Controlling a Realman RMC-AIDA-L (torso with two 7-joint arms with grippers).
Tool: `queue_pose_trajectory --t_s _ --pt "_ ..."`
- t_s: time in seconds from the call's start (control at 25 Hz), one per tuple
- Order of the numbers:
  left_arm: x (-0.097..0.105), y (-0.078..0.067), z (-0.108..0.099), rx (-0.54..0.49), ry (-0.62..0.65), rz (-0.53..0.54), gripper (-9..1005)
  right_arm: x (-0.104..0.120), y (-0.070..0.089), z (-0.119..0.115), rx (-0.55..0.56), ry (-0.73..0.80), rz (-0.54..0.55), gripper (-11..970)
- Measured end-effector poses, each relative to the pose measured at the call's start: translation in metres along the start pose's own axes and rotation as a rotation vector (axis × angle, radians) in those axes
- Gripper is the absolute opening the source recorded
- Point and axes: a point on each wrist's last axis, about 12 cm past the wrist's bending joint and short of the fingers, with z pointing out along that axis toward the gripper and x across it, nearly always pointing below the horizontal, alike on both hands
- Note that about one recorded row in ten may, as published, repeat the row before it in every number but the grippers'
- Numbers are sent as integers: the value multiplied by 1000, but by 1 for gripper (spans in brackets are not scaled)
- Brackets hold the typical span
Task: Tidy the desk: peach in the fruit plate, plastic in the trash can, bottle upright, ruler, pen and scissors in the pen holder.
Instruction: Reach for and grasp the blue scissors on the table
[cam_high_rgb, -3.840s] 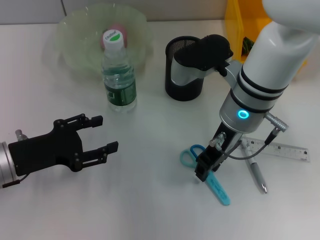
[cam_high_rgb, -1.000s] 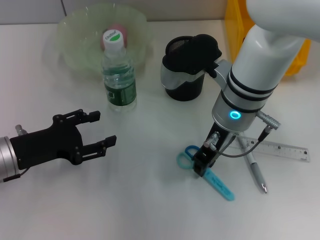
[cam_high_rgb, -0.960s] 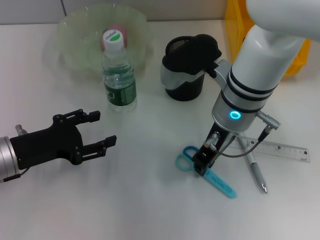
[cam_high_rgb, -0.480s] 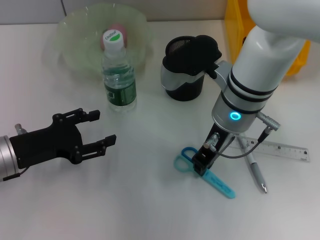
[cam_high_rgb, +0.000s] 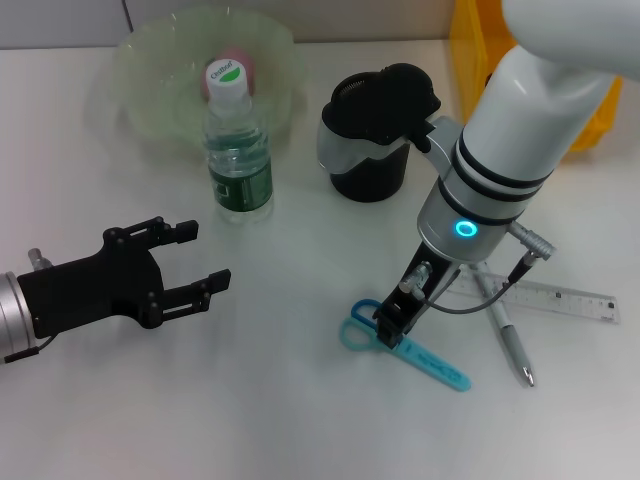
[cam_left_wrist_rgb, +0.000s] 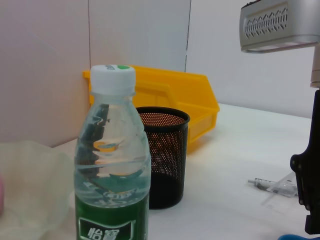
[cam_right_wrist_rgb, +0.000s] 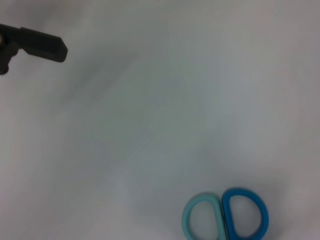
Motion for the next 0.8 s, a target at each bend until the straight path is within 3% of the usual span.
queue_pose_trajectory --t_s 0.56,0.8 --pt "1 0 -1 -3 2 -2 757 -1 5 -14 59 -14 -73 225" --pt "2 0 -1 -8 5 -4 757 1 9 -15 54 -7 -76 292"
